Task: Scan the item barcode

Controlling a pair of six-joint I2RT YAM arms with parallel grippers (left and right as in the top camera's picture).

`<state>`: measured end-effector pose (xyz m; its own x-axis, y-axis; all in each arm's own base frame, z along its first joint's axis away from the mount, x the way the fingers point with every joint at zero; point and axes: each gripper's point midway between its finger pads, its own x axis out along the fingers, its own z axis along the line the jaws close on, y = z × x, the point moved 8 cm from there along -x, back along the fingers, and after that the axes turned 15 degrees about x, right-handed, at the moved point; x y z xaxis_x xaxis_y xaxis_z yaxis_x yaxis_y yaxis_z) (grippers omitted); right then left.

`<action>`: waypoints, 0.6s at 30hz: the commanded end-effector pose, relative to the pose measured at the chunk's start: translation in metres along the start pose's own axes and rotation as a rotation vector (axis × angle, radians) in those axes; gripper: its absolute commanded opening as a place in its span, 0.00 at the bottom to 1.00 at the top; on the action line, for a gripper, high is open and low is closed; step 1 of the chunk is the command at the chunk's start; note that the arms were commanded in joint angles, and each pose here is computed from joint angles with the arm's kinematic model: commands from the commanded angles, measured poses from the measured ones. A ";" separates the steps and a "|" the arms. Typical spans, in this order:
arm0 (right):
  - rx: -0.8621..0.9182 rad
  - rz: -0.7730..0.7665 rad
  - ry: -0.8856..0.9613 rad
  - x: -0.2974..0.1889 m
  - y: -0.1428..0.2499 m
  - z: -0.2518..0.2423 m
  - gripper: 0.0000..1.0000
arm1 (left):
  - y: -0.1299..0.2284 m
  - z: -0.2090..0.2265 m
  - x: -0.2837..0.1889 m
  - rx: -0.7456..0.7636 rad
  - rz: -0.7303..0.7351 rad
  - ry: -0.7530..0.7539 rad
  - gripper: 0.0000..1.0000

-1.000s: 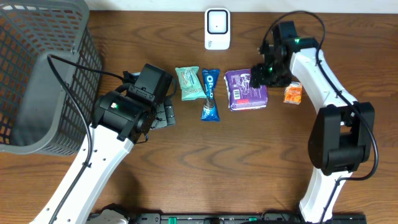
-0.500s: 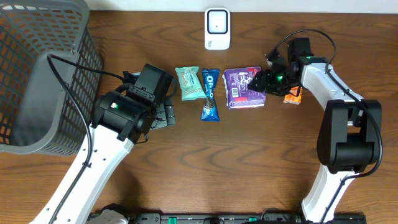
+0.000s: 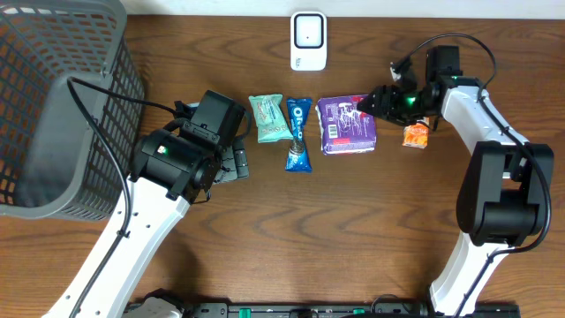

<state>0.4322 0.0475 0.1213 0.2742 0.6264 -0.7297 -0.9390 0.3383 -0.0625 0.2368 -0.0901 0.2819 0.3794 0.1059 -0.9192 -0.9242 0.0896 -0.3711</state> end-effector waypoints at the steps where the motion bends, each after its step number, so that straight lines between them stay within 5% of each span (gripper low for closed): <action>1: -0.029 0.019 -0.029 0.006 0.004 0.017 0.63 | 0.000 0.000 0.003 -0.004 0.011 -0.007 0.98; 7: -0.058 -0.032 0.015 -0.007 0.000 0.027 0.55 | 0.000 0.000 0.003 -0.004 0.011 -0.007 0.98; 18: -0.075 -0.099 0.127 -0.023 0.002 0.031 0.58 | 0.000 0.000 0.003 -0.004 0.011 -0.007 0.98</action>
<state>0.4286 0.0563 0.1492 0.3140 0.5369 -0.7831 -0.9319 0.3319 -0.1461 0.2367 -0.0901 0.2819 0.3791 0.1060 -0.9193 -0.9244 0.0897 -0.3708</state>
